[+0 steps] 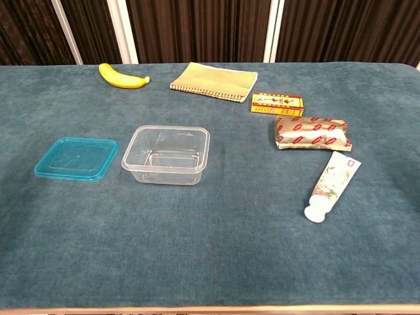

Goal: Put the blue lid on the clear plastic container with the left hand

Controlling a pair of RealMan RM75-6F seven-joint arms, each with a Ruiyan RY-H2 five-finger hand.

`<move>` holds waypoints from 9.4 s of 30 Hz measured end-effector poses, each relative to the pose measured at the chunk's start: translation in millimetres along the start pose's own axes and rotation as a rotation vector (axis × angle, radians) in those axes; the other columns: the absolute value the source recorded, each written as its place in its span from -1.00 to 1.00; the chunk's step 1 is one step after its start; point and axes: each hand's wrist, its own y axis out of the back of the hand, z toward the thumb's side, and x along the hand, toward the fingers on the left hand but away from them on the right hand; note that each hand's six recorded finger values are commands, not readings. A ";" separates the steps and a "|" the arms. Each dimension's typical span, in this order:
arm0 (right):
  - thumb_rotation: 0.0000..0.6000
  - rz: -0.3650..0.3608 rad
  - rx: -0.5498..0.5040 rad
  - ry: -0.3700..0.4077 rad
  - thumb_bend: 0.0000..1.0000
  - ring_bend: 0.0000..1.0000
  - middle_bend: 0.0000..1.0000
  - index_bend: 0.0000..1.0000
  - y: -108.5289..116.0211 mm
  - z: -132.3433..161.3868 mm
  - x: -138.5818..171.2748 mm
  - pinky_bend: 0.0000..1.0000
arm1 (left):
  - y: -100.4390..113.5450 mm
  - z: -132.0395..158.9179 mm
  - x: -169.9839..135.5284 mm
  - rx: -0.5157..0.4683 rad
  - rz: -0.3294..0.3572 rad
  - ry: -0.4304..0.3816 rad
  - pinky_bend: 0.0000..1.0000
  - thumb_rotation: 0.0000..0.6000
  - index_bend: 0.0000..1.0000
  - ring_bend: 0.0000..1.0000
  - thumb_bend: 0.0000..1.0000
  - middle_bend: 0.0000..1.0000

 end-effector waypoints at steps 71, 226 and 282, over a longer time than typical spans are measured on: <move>1.00 0.019 -0.054 -0.100 -0.46 -1.00 -1.00 -0.90 4.6 -15.5 1.1 -1.00 | -146.0 126.5 131.5 0.453 -0.341 -0.277 -1.00 1.00 -0.87 -1.00 -0.85 -0.91; 1.00 0.008 -0.060 -0.135 -0.46 -1.00 -1.00 -0.90 5.2 -21.2 -1.5 -1.00 | -148.4 311.7 101.3 0.346 -0.394 -0.373 -1.00 1.00 -0.79 -1.00 -0.58 -0.49; 1.00 0.013 -0.070 -0.142 -0.46 -1.00 -1.00 -0.90 4.8 -22.0 -1.9 -1.00 | -158.2 318.4 97.5 0.423 -0.387 -0.358 -1.00 1.00 -0.80 -1.00 -0.65 -0.56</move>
